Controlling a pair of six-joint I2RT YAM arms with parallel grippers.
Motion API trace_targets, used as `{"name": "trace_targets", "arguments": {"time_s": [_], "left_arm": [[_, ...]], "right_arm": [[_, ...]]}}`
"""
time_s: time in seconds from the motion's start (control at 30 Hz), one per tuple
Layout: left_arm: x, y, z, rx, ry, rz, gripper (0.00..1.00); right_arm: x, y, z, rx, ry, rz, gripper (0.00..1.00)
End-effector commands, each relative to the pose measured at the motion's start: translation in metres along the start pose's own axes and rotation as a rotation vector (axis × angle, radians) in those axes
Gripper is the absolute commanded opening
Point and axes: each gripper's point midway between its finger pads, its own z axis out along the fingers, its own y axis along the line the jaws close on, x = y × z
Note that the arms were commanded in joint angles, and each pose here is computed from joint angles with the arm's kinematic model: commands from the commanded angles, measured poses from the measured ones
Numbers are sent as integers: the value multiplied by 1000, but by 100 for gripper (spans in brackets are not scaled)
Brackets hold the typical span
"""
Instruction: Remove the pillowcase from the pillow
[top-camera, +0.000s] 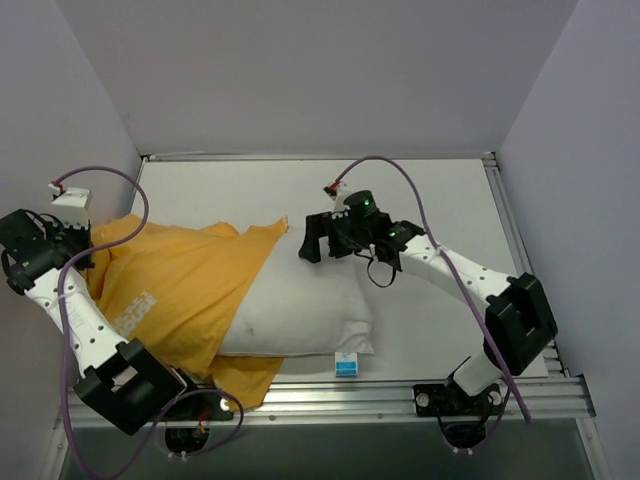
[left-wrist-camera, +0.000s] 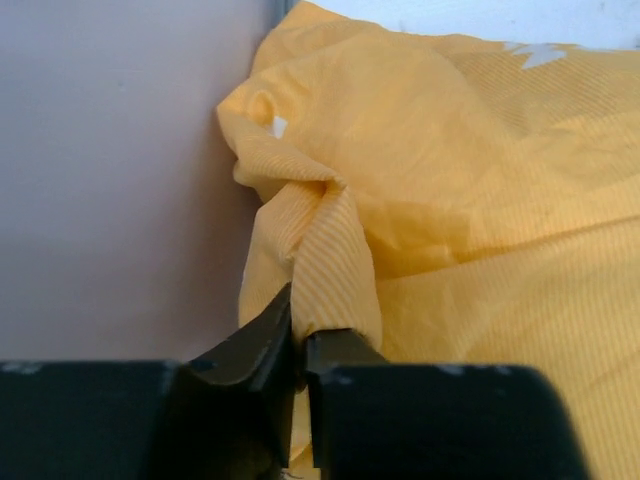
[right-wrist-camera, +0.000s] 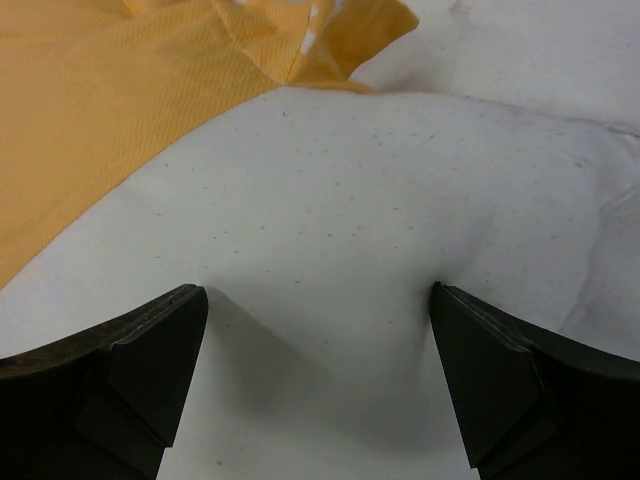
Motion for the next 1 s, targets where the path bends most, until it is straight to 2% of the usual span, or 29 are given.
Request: {"name": "trace_targets", "arguments": {"time_s": [0.0,0.03,0.1,0.13,0.17,0.2,0.3,0.33,0.4,0.43,0.47,0.5,0.53,0.63,0.7,0.83,0.97], "left_arm": [[0,-26,-3,91,24,27,18],[5,-36,-5,133,46,41,40],[0,-60,-7,225,41,73,66],[5,-74,-11,283,69,79,74],[-3,-90,-14,340,60,107,94],[-6,-103,-17,389,59,119,94],[-16,-143,-29,515,67,163,94],[-20,-154,-33,540,69,156,94],[-32,-181,-35,593,60,231,94],[-41,-190,-32,585,45,239,94],[-46,-200,-30,583,38,270,94],[-55,-229,-33,628,18,343,94],[-60,-241,-26,612,18,379,94],[-76,-295,-17,695,19,461,94],[-86,-318,-9,732,42,451,94],[-102,-379,33,807,149,372,94],[-105,-415,64,840,160,368,94]], "right_arm": [[31,-1,28,63,95,-39,100],[42,-2,33,72,129,-38,100],[64,-14,42,134,181,-50,100],[79,-26,47,176,221,-47,100],[92,-40,48,225,246,-48,100],[103,-48,49,255,271,-47,100],[123,-58,46,275,317,-52,76],[124,-56,48,258,315,-53,51],[129,-48,48,212,319,-57,22],[126,-43,50,190,297,-68,0],[124,-40,50,178,292,-87,0],[120,-32,50,147,271,-106,0],[113,-26,51,128,240,-124,0],[101,-23,45,119,168,-145,0],[90,-20,37,116,117,-163,0],[78,-10,22,74,7,-225,0],[71,2,10,52,-52,-273,0]]}}
